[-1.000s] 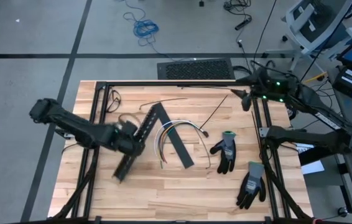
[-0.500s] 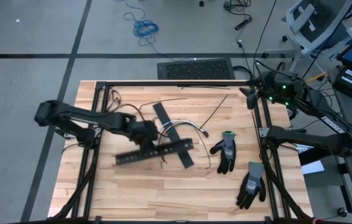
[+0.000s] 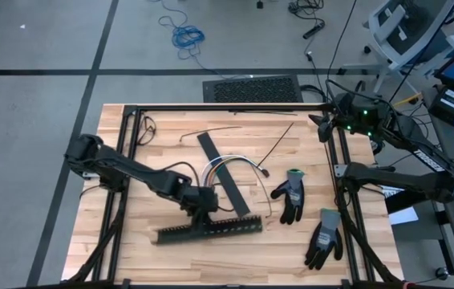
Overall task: Ziptie cables
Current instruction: Put the zip-tied cables in the black cable duct
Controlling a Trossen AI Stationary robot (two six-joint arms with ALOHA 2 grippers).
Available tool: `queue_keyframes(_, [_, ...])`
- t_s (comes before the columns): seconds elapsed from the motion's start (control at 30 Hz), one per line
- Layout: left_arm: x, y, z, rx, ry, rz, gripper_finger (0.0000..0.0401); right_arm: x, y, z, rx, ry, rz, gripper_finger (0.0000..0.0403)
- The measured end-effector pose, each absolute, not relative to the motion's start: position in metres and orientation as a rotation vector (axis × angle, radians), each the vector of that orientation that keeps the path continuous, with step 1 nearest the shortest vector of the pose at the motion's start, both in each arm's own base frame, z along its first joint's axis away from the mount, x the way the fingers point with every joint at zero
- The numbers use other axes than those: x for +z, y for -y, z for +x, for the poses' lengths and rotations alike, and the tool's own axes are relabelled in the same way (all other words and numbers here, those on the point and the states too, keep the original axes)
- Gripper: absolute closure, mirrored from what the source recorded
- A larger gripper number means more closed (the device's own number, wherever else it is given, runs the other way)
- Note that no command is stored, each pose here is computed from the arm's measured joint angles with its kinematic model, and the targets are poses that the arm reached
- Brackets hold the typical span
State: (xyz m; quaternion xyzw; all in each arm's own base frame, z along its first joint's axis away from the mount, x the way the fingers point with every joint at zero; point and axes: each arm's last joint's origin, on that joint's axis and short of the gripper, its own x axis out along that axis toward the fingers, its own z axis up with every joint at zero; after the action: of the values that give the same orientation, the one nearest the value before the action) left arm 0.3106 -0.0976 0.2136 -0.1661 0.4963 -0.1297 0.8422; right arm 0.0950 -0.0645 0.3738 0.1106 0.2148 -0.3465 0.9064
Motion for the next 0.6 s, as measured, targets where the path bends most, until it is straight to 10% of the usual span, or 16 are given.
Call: queue_keyframes(0.6, [0.196,0.091,0.332,-0.309,-1.012,-0.247,0.0401,0.375,0.065,0.095,-0.690,-0.465,0.143,0.0181])
